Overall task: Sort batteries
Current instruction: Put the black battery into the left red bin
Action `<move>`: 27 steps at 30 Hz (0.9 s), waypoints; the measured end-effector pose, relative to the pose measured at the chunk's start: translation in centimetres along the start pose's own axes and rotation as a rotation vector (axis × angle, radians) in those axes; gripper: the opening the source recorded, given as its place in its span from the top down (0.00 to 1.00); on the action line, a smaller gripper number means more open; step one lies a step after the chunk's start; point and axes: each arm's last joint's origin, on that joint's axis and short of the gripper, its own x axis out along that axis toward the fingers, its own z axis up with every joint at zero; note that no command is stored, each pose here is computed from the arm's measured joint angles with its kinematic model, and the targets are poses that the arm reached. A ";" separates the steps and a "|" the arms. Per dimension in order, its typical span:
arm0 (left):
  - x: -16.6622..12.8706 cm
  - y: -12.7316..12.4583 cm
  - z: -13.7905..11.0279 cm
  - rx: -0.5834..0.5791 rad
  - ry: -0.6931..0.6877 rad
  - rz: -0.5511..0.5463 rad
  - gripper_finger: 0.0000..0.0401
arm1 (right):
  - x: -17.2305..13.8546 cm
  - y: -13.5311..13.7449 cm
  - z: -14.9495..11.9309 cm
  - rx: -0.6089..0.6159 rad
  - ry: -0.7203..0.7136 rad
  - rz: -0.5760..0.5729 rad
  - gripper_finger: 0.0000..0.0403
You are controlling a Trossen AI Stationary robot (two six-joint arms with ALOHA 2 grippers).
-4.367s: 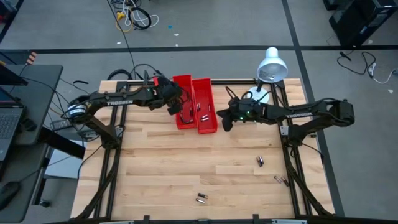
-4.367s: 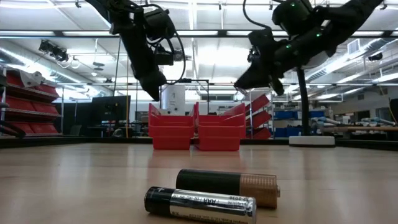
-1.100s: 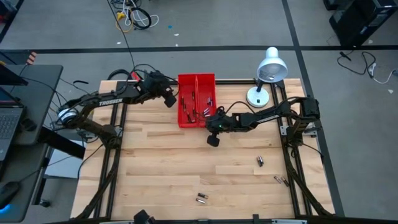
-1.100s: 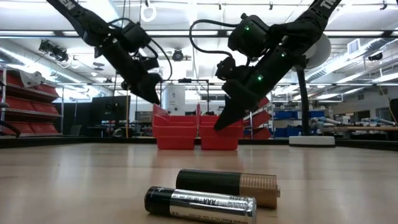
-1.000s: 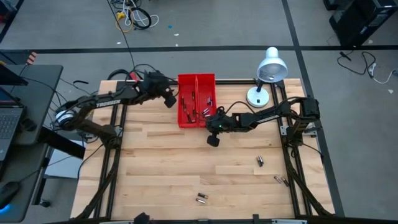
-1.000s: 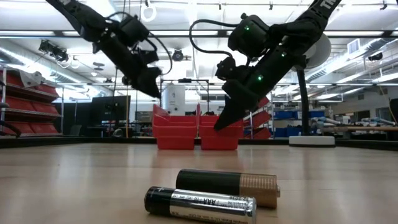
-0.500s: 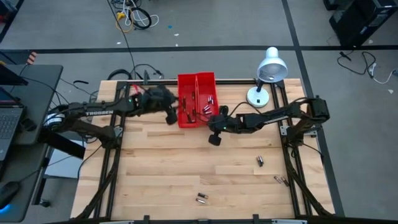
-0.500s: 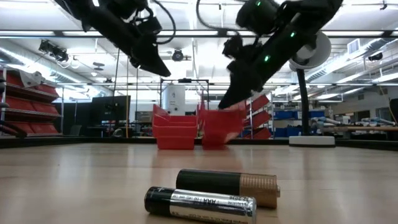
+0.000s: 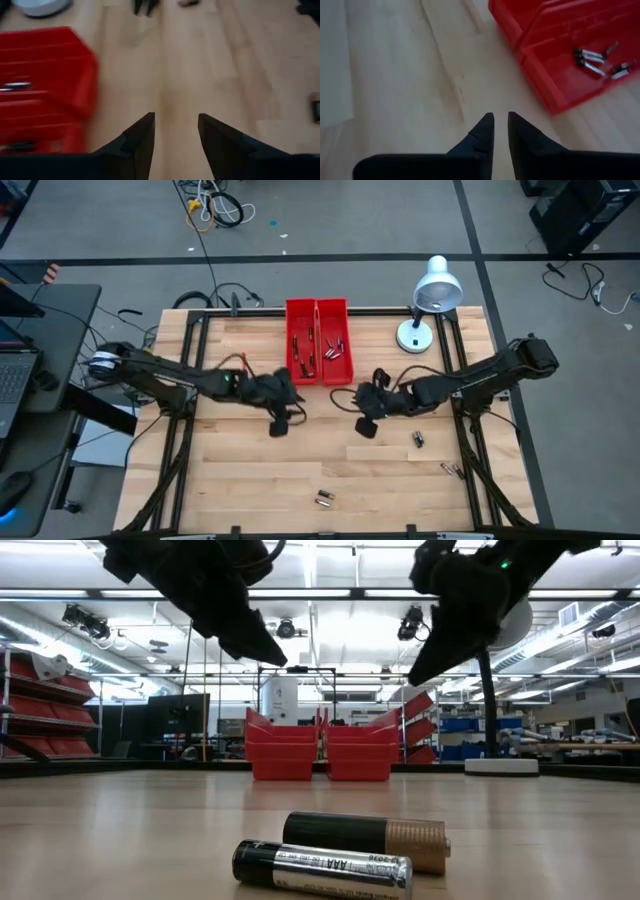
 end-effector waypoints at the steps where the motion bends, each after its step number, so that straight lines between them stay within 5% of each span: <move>1: 0.5 -0.7 -0.1 -0.002 -0.001 -0.017 0.59 | -0.4 0.3 -0.3 0.015 0.005 -0.005 0.90; 12: 6.8 -7.2 -2.7 0.084 -0.085 -0.192 0.59 | -4.4 0.5 -7.1 0.183 0.425 -0.301 0.89; 27: 9.2 -8.1 -4.5 0.032 -0.080 -0.208 0.58 | -6.0 2.6 -10.0 0.443 0.697 -0.282 0.68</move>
